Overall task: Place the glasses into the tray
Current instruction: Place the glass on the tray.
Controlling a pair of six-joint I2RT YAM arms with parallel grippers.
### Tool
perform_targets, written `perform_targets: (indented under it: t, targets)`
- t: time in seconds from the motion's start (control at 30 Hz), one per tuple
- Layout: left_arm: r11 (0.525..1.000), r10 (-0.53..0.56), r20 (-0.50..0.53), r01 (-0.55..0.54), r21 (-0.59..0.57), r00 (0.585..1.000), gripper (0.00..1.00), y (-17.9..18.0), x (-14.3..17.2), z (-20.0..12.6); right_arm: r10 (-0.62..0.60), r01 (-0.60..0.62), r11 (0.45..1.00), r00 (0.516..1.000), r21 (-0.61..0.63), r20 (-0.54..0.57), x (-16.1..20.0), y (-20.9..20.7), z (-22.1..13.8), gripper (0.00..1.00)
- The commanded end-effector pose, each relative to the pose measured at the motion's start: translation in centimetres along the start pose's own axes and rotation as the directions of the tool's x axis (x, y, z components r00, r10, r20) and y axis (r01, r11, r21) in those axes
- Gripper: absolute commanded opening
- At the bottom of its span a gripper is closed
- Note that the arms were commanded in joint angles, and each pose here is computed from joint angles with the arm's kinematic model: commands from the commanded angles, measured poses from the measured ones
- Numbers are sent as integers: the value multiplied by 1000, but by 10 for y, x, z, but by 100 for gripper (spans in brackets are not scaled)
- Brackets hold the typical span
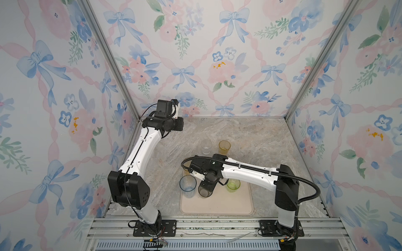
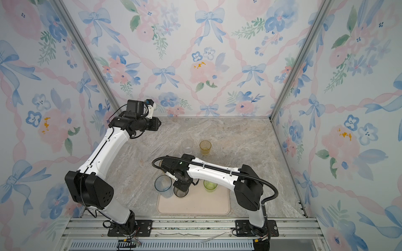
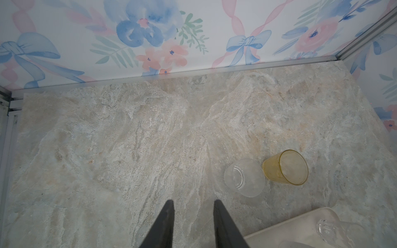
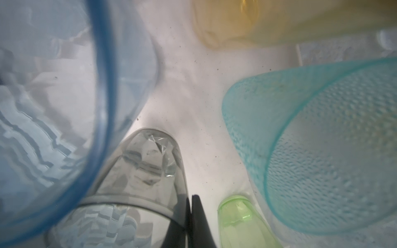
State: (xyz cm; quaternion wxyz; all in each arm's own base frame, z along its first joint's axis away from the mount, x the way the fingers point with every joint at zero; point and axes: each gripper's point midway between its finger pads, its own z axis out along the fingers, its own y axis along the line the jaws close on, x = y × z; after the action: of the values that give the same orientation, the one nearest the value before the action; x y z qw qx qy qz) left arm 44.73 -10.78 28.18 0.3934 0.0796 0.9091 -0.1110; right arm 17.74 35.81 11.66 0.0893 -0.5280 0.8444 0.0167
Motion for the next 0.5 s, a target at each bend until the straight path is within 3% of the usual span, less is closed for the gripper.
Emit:
perform_targets:
  t: [0.0,0.47]
  targets:
    - [1000,14,43,-15,5,999,34,-1,-11,-17,-6,5,1000,1000,30,28,4,-4,-19,4]
    - [1000,7,45,-6,-6,999,34,0,-9,-19,28,-22,995,998,99,-52,53,-18,-38,4]
